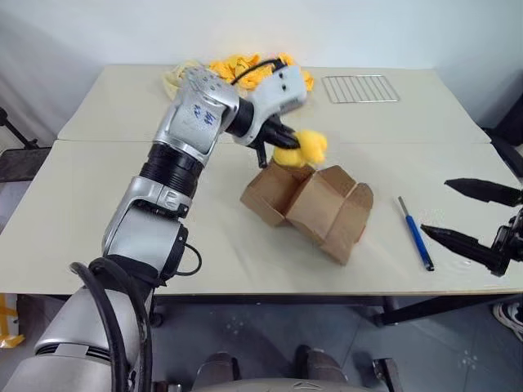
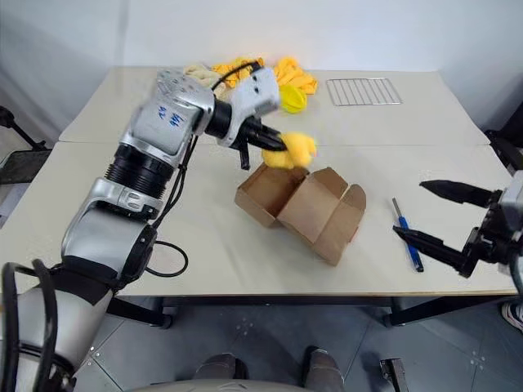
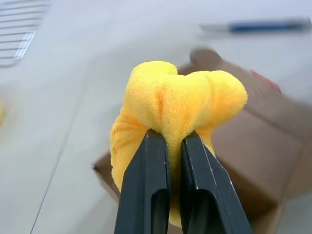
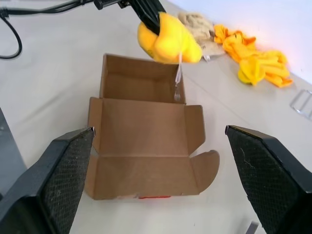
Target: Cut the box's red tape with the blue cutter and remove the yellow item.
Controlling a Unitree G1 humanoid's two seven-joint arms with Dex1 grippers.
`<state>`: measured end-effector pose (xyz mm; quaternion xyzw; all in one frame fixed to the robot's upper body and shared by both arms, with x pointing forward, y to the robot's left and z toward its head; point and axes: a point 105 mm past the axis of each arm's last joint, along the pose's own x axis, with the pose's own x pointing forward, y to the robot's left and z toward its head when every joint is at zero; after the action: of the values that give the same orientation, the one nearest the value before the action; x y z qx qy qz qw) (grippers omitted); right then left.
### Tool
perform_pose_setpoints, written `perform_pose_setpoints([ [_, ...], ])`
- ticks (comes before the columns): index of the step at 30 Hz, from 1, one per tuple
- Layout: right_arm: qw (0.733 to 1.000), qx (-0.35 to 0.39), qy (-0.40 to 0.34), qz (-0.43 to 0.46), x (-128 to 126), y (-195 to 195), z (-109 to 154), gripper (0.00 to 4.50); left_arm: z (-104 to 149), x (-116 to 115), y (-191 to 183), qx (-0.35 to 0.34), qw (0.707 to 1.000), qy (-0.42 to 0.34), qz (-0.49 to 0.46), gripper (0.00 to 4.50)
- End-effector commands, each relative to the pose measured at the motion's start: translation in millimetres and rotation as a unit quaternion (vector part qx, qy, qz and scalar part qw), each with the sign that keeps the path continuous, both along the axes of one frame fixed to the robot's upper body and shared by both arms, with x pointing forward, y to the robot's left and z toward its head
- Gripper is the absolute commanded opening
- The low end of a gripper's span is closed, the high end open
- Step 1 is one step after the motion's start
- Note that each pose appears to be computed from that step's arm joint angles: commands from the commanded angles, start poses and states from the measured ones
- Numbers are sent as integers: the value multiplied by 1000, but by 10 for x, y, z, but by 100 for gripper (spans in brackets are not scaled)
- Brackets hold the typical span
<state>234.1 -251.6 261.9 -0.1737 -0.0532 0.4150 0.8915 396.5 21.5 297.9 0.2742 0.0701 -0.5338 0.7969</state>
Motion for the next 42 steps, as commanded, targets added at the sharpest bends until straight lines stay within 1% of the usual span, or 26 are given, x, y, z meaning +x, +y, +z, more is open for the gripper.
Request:
perform_pose_setpoints([
  [1,999,20,-26,29,86,-20,154,450,60,-40,131,-58,997,33,44,2],
  [3,999,15,-26,39,155,-14,193,450,-4,-17,234,-73,993,47,83,2],
  [5,998,12,-27,52,217,22,239,450,-25,60,459,-98,982,53,154,2],
  [8,997,8,-20,69,260,42,256,450,-77,213,917,-121,949,53,287,2],
  [9,997,7,-17,75,274,48,257,450,-153,247,1144,-110,933,48,339,2],
  [11,996,6,-11,83,306,33,264,450,-307,242,1440,-92,906,52,411,2],
  [14,995,5,-4,98,349,32,266,450,-506,168,1621,-84,883,75,455,2],
  [16,995,5,0,104,382,9,263,450,-596,145,1641,-83,874,86,470,2],
  [18,993,3,8,116,437,33,243,450,-774,117,1730,-68,859,104,496,2],
  [21,991,2,14,133,499,77,245,450,-905,81,1819,-59,838,122,528,2],
  [23,989,-1,15,146,538,132,272,450,-883,48,1992,-50,815,114,566,66],
  [24,989,-2,15,150,547,145,281,450,-866,37,2049,-48,807,110,578,92],
  [27,988,-1,15,154,547,104,310,450,-779,35,2066,-34,814,92,573,184],
  [29,987,3,15,161,540,105,335,450,-696,32,2099,-32,817,82,570,254],
  [32,984,10,16,177,530,141,356,450,-542,31,2156,-46,819,66,568,332],
  [35,981,19,17,191,532,182,368,450,-434,7,2080,-86,839,71,532,422],
  [36,980,24,16,195,545,187,367,450,-395,-7,2040,-97,851,56,512,447],
  [38,979,29,18,201,562,205,370,450,-317,-53,2021,-113,869,20,482,447],
  [39,978,26,19,204,562,201,365,450,-306,-94,2007,-123,877,14,465,447],
  [42,980,26,15,199,605,194,376,450,-397,-234,2139,-110,893,6,436,447],
])
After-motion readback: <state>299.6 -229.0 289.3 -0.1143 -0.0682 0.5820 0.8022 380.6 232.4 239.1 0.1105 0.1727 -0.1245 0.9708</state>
